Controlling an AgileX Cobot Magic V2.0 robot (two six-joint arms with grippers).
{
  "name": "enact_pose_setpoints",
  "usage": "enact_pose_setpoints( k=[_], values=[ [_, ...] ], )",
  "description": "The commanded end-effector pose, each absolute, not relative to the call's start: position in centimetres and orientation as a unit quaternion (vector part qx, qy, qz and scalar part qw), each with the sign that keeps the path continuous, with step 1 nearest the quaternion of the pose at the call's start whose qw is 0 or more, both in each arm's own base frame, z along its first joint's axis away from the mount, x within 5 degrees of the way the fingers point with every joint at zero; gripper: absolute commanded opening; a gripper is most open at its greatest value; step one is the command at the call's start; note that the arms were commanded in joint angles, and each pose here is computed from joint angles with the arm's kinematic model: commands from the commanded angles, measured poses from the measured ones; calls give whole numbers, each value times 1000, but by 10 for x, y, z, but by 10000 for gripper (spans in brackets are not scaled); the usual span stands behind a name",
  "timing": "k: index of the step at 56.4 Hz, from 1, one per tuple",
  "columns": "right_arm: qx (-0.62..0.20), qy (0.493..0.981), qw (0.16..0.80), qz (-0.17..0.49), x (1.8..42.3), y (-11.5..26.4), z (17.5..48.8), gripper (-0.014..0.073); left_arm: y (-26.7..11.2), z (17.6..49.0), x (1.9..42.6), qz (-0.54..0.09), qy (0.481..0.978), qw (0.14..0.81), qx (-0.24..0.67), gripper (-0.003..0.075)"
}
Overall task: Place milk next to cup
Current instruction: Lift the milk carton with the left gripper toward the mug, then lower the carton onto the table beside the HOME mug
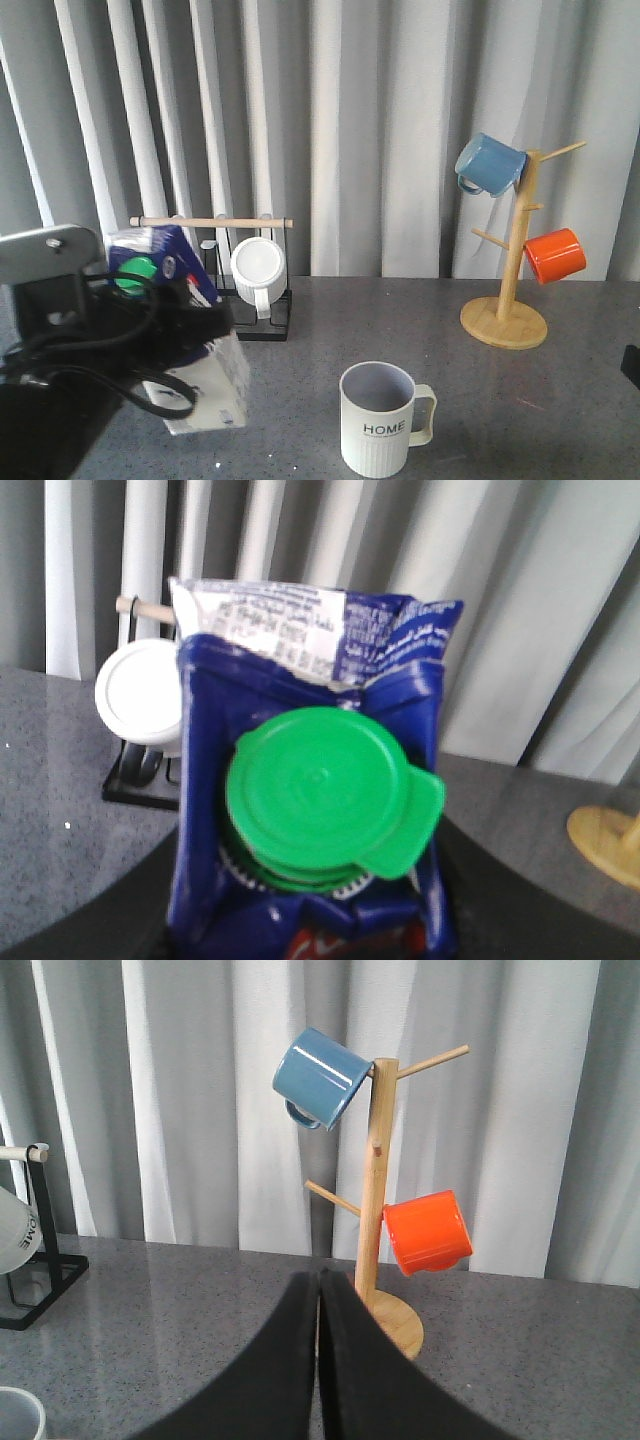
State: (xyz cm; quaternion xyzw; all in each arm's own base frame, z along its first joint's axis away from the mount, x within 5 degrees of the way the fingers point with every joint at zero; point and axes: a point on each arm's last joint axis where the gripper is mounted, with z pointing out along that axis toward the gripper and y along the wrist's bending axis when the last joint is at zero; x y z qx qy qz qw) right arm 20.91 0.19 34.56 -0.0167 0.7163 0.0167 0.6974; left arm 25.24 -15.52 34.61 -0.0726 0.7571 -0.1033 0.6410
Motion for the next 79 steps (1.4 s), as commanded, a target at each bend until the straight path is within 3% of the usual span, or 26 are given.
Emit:
enact_pose_setpoints(
  k=[1, 11, 21, 36, 79],
  values=[
    [-24, 677, 735, 22, 206, 3, 365, -8, -179, 355, 254, -107, 746, 654, -54, 253],
    [-24, 677, 735, 22, 206, 3, 365, -8, -217, 348, 268, -123, 759, 637, -52, 253],
    [-24, 677, 735, 22, 206, 3, 365, -8, -227, 337, 283, -90, 761, 637, -80, 253],
    [-24, 677, 735, 22, 206, 3, 365, -8, -252, 313, 297, -92, 777, 622, -34, 253],
    [-24, 677, 735, 22, 206, 3, 365, -8, -256, 300, 301, -83, 785, 613, -31, 253]
  ],
)
